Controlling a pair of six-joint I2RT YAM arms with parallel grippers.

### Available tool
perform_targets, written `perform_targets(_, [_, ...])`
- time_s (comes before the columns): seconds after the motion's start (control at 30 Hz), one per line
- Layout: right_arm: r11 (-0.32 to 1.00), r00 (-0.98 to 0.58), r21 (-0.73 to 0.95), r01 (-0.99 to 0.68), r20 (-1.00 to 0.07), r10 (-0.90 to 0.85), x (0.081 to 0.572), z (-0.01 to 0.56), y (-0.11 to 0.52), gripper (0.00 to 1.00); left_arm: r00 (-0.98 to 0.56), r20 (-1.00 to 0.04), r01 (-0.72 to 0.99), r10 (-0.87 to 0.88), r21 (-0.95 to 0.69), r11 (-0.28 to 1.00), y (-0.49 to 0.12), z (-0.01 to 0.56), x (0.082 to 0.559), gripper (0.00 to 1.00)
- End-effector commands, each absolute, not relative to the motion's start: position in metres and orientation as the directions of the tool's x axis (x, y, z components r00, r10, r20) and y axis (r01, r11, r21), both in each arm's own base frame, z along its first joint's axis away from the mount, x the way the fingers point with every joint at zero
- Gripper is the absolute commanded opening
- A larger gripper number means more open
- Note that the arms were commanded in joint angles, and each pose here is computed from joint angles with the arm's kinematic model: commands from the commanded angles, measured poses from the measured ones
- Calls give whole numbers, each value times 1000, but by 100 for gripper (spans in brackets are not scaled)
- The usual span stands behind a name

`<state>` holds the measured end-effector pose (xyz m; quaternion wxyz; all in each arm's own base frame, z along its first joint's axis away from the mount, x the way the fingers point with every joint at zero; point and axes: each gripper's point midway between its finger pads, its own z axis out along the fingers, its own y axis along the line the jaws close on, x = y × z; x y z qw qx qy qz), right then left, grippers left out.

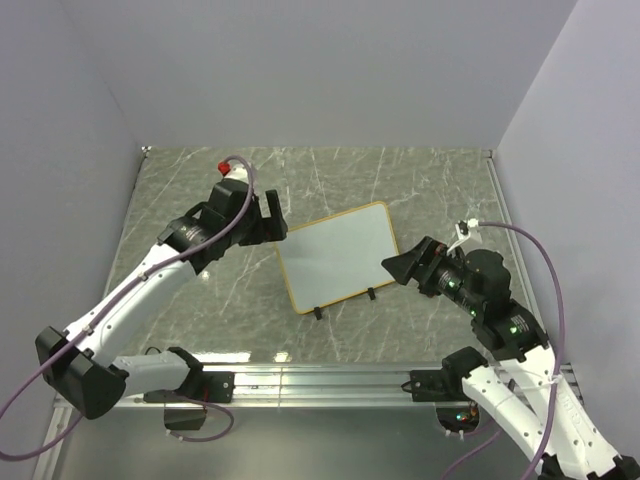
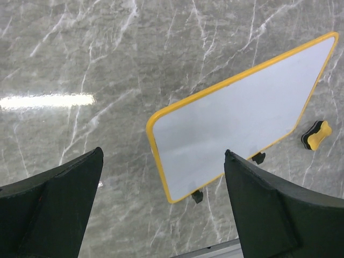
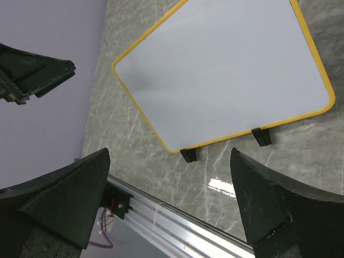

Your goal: Erase the whiteboard

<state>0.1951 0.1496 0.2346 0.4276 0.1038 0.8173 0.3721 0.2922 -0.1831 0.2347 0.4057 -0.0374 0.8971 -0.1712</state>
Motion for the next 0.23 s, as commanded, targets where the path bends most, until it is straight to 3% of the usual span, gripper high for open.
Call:
perform_targets(0.0, [714, -608, 678, -175, -645, 463, 189, 235, 147, 100, -631, -737, 44, -242, -345, 938, -178, 255, 288, 100])
perform_targets(0.2, [711, -613, 676, -195, -650, 449, 180, 230, 146, 100, -619, -746, -21, -246, -297, 955, -165, 249, 279, 99])
